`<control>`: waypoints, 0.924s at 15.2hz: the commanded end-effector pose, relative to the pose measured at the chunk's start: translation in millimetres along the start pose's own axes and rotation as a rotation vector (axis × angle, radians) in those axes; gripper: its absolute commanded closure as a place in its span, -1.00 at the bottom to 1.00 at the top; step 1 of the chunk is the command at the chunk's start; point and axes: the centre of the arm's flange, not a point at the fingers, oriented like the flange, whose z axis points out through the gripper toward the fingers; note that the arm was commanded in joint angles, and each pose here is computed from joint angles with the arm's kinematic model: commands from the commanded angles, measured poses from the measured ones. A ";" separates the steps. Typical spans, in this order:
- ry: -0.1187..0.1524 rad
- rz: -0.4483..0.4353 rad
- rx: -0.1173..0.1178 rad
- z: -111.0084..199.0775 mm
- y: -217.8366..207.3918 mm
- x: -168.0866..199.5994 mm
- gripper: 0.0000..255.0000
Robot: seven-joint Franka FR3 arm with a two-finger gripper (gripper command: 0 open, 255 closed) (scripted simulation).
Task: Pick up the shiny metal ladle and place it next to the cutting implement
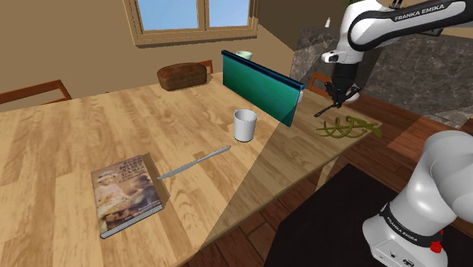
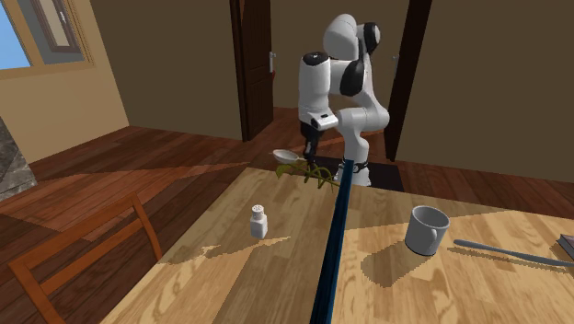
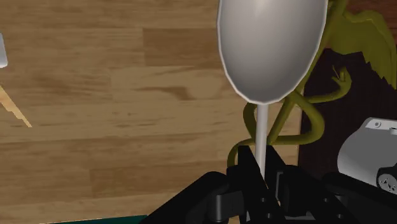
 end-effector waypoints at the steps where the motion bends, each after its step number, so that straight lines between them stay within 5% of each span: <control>1: -0.001 0.002 0.000 -0.4 -4.6 29.2 1.00; 14: -0.001 0.002 0.000 -2.3 -23.9 199.7 1.00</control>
